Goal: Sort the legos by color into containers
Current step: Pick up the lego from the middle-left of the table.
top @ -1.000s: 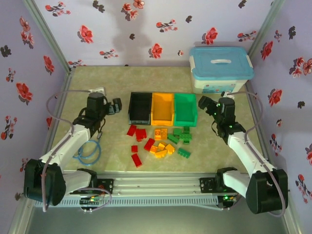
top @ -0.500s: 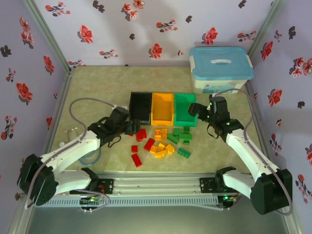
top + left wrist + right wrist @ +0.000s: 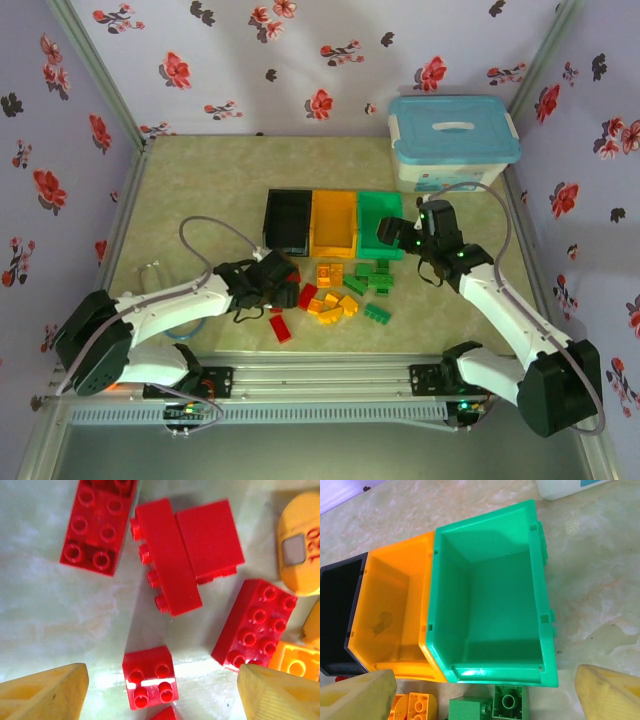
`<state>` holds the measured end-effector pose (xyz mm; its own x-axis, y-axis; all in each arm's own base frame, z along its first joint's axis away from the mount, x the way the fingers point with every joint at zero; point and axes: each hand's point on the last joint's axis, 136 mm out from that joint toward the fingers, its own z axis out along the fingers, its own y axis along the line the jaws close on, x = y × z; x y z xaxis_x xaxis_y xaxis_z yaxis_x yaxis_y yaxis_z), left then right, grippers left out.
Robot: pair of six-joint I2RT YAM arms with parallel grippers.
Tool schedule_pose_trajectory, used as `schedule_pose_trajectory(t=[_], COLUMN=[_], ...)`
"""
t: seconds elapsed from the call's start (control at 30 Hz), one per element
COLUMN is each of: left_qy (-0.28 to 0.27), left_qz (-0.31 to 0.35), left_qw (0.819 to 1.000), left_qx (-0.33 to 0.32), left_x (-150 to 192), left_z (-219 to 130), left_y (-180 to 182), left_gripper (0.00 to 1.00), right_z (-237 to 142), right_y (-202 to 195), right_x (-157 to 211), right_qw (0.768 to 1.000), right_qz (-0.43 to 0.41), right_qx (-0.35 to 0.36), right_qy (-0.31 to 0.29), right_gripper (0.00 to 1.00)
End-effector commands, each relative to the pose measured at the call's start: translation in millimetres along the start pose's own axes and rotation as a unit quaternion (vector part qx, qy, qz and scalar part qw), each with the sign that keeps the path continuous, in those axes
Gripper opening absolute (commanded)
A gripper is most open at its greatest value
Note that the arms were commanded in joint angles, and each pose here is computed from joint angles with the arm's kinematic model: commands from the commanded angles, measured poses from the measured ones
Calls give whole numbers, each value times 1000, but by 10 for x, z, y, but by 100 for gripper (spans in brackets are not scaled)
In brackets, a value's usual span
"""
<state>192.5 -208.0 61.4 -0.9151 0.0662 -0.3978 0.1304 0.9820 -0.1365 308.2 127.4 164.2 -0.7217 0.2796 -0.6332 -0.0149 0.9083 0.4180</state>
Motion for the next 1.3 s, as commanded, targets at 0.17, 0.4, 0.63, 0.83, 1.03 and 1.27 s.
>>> schedule_pose_trajectory(t=[0.17, 0.4, 0.63, 0.83, 1.03, 1.27], left_qy=[38, 50, 49, 55, 37, -16], left_qz=[-15, -17, -18, -10, -7, -3], left_qw=[998, 998, 998, 997, 997, 998], left_qx=[-49, -44, -42, -52, -63, -53], left_x=[241, 277, 271, 265, 156, -154], left_z=[167, 232, 303, 335, 207, -165], left_y=[141, 99, 62, 58, 89, 40], left_gripper=[69, 59, 50, 34, 28, 26], right_z=[33, 25, 48, 33, 36, 38], right_y=[53, 46, 39, 41, 39, 55], right_x=[34, 58, 104, 102, 112, 108], right_qw=[1000, 1000, 1000, 1000, 1000, 1000], right_qz=[0, 5, 13, 15, 17, 16], right_qx=[-6, -7, -10, -11, -12, -15], right_qy=[7, 5, 8, 5, 4, 5], right_gripper=[90, 88, 86, 85, 84, 84])
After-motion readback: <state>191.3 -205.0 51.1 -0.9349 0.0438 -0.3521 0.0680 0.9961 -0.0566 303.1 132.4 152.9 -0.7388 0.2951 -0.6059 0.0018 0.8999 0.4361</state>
